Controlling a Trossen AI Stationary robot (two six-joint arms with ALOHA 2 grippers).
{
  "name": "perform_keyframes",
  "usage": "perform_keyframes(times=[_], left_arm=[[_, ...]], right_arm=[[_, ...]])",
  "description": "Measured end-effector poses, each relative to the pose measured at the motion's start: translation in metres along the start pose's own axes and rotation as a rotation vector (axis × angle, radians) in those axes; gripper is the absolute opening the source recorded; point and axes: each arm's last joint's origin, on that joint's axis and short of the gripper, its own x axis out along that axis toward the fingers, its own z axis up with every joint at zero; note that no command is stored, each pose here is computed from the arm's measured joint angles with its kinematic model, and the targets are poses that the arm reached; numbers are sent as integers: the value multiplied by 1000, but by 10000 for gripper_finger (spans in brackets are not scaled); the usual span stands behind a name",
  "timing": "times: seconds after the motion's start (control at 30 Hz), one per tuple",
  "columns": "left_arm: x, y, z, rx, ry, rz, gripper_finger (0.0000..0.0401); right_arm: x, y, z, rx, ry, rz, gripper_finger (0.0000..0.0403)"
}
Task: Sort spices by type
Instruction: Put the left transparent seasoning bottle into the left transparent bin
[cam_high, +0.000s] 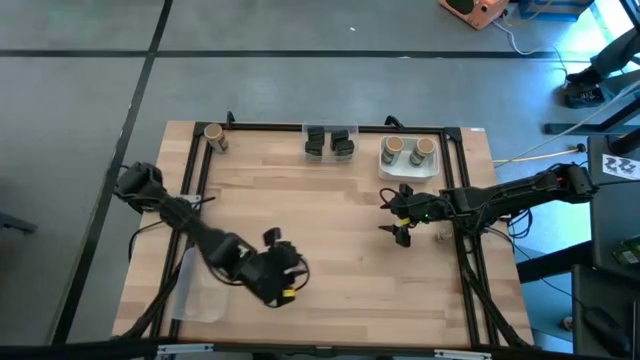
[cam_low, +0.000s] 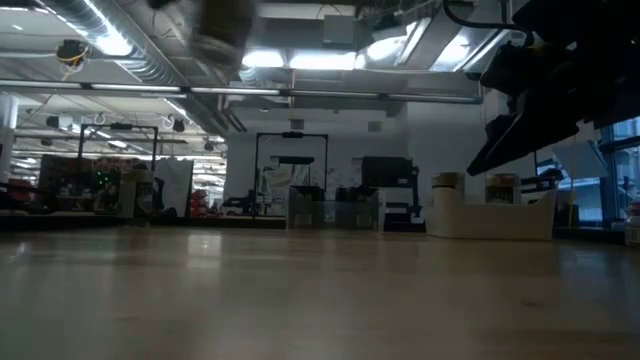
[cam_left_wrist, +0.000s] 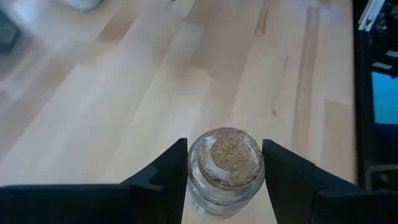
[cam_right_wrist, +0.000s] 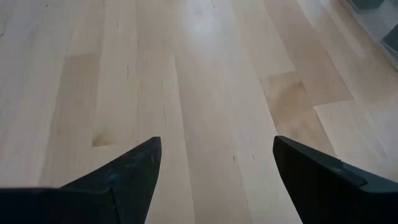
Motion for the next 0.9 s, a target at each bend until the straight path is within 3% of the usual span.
perform_keyframes(times=[0.37,0.7,0.9], left_arm=[[-58,-9,-55,-162,153,81,157],[-112,-11,-109,-344,197,155,158],[-124,-6,-137,-399,205,181,160]], right_arm=[[0,0,0,13,-4,0,308],[0,0,1,20,-6,0,308],[0,0,1,35,-6,0,308]])
